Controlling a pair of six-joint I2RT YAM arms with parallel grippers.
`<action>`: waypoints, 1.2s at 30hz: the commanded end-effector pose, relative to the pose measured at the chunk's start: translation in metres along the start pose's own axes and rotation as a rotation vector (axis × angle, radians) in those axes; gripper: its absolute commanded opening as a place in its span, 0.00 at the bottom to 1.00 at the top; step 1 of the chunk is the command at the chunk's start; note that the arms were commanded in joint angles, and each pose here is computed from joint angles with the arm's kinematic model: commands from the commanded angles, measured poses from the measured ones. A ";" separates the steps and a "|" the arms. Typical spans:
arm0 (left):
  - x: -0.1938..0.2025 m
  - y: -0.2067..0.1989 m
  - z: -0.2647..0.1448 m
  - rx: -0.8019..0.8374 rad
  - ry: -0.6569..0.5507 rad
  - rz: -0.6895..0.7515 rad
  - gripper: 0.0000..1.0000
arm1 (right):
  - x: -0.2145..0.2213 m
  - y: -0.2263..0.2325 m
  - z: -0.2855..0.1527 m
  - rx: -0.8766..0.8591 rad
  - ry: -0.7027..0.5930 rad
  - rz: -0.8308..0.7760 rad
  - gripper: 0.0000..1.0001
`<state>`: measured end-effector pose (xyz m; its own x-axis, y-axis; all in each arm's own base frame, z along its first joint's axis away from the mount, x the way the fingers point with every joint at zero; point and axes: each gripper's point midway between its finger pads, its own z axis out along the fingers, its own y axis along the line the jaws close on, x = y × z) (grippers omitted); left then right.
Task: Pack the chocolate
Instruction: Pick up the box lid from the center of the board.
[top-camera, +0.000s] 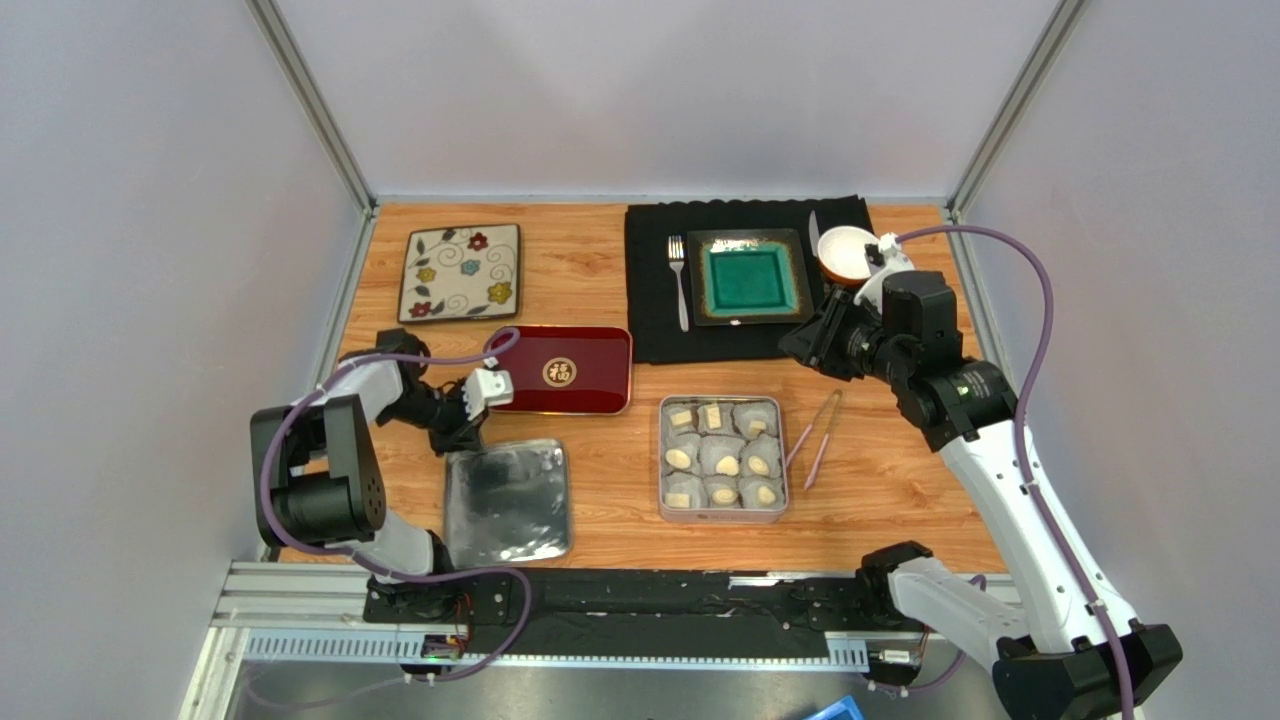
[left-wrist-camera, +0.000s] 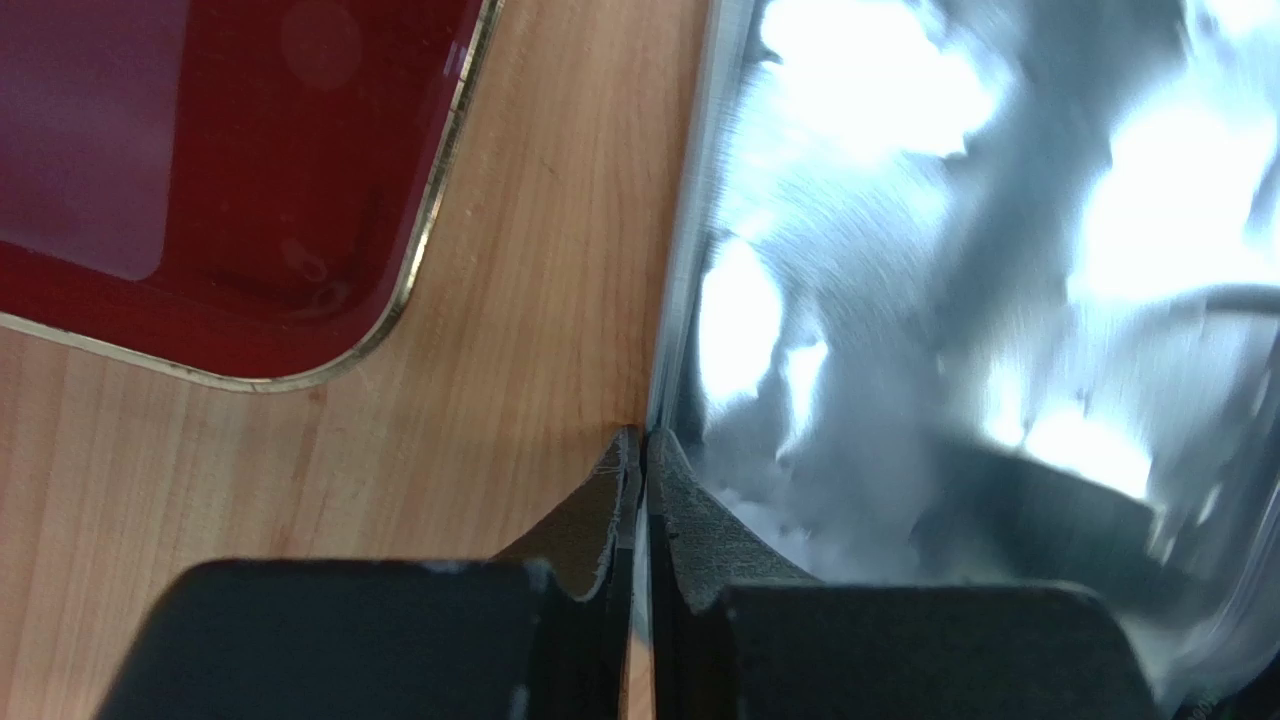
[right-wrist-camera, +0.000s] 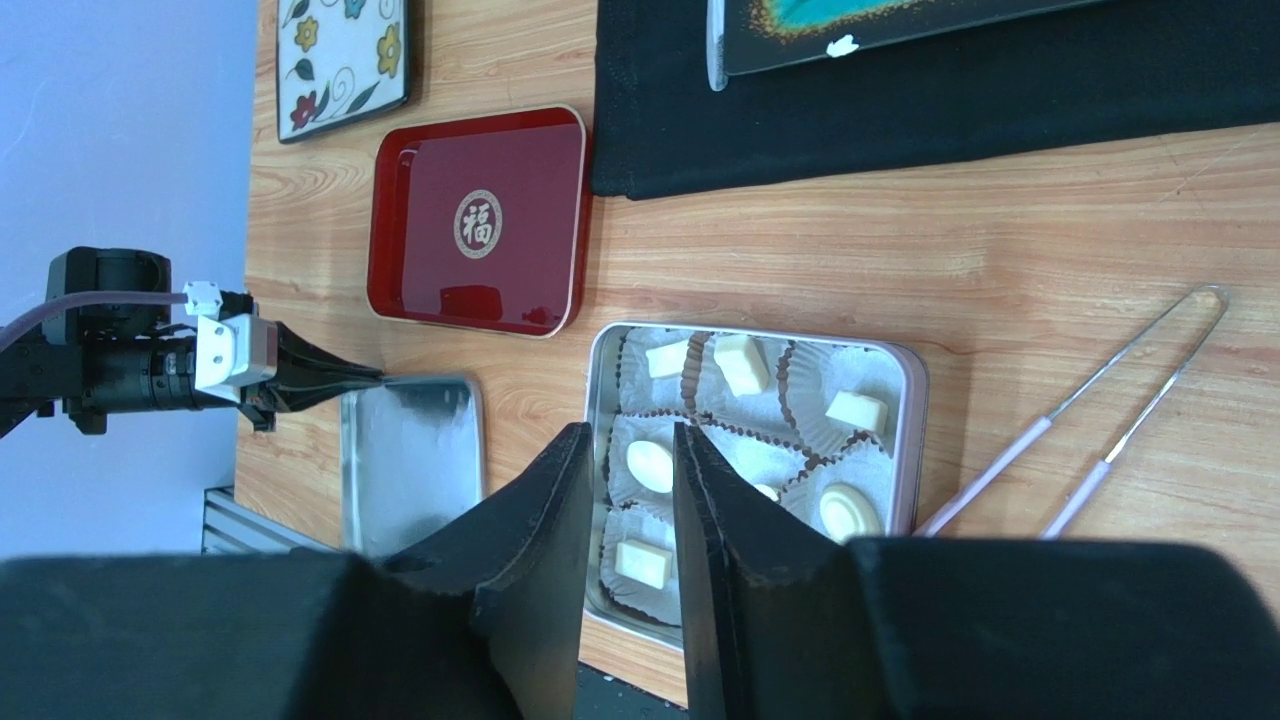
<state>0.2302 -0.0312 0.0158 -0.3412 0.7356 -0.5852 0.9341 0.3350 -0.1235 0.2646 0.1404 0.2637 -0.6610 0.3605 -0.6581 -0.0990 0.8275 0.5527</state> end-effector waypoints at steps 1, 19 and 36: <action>-0.002 -0.008 -0.012 -0.022 0.031 0.029 0.00 | -0.013 0.020 -0.009 -0.072 -0.049 -0.013 0.28; -0.147 -0.054 -0.192 -0.505 -0.141 0.465 0.00 | 0.007 0.091 -0.004 -0.229 0.025 -0.095 0.27; -0.223 -0.103 -0.297 -1.388 -0.321 1.186 0.00 | 0.041 0.192 0.025 -0.747 0.419 0.561 0.81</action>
<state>0.1786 -0.0527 0.3415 0.4617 0.8380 -0.2910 0.2392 0.1983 0.9505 0.2455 0.2957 0.2903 -0.8762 0.3566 -0.3242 -0.1782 0.3853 0.9054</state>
